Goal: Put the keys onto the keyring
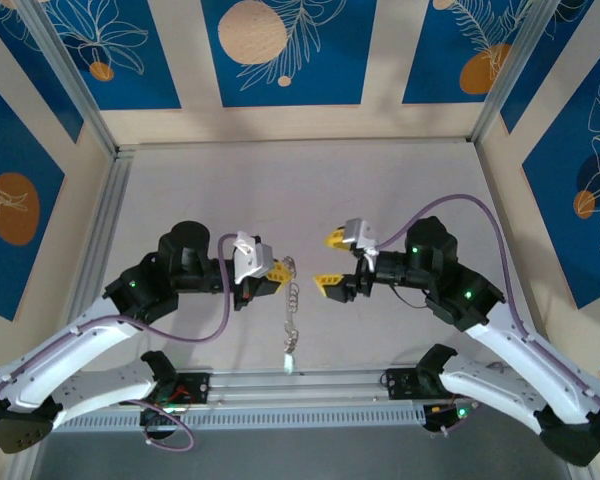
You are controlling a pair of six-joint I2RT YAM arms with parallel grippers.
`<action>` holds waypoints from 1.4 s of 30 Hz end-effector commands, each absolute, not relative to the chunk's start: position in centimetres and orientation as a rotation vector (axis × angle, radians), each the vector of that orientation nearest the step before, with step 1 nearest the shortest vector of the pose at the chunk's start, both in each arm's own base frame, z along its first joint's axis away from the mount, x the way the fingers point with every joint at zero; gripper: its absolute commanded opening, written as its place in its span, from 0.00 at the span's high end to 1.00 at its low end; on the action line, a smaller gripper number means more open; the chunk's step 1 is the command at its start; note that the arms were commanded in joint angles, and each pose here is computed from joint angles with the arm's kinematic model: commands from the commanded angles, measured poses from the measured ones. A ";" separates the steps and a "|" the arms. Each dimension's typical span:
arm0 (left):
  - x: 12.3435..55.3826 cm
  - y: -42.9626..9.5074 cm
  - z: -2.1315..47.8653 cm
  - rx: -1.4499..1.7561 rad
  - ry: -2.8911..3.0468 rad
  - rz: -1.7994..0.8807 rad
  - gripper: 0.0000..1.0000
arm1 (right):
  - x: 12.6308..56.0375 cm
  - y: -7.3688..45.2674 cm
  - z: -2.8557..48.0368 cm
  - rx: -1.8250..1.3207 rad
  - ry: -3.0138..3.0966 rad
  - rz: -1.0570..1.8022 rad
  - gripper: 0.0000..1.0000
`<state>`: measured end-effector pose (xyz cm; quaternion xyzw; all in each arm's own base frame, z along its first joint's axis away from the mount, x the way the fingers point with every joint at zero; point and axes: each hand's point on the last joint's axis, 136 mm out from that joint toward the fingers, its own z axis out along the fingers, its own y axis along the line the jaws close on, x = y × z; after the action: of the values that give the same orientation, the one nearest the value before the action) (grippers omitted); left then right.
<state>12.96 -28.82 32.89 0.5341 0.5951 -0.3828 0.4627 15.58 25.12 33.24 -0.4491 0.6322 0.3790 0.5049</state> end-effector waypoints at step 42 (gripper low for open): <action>21.0 -25.7 27.1 0.818 1.683 -0.832 1.00 | 39.4 16.7 4.8 -0.277 2.840 0.659 0.41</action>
<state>20.86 -25.44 25.61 0.3471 0.7229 -0.3262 0.5006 39.80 16.50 4.81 -0.0831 0.9654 0.2131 0.1251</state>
